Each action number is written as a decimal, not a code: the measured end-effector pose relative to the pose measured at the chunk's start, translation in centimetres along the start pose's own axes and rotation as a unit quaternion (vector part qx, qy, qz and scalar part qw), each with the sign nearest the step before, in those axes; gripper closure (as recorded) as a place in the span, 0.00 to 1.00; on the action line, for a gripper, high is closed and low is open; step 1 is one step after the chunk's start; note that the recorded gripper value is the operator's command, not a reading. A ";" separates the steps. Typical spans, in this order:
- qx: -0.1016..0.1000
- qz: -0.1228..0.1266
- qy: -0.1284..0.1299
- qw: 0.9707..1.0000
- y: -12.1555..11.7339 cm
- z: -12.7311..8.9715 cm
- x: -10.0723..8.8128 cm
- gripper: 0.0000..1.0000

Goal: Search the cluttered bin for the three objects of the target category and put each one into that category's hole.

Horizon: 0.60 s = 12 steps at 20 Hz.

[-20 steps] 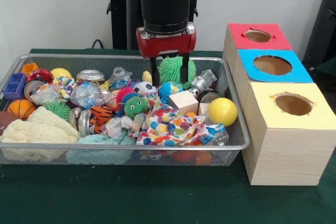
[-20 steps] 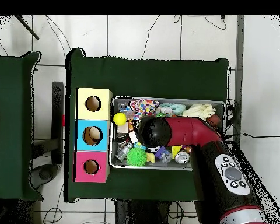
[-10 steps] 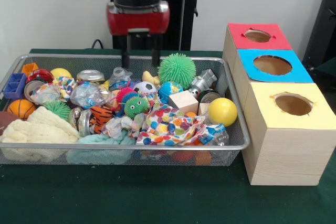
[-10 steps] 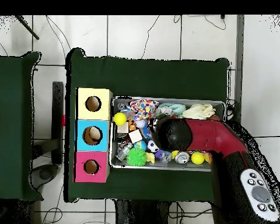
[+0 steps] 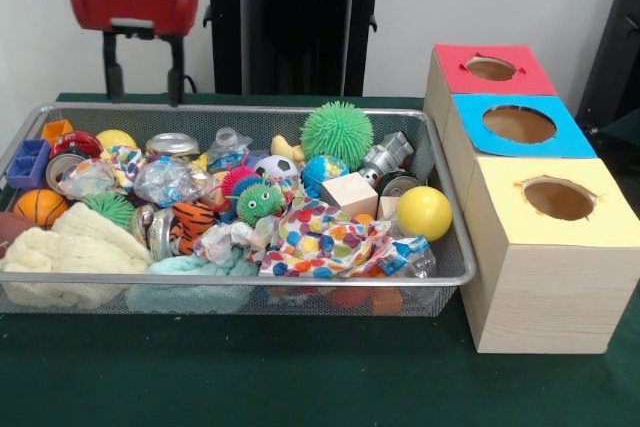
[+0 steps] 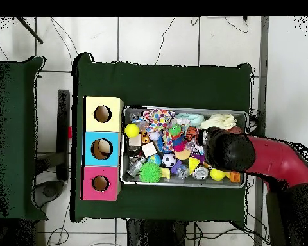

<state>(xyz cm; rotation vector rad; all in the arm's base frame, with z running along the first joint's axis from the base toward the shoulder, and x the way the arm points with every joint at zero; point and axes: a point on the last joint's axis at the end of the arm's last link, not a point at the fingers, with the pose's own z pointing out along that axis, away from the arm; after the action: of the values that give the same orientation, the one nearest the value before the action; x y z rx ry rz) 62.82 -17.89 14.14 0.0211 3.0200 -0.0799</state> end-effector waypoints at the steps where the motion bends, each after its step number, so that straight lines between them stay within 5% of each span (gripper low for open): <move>1: 0.001 0.001 0.003 1.000 -0.7 0.8 0.2 0.00; 12: -0.009 -0.021 0.037 0.999 -0.5 6.1 2.7 0.00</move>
<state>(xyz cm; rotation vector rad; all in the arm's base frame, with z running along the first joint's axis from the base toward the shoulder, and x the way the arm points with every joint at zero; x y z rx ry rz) 60.82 -18.65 7.82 -0.0426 3.0960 -0.0568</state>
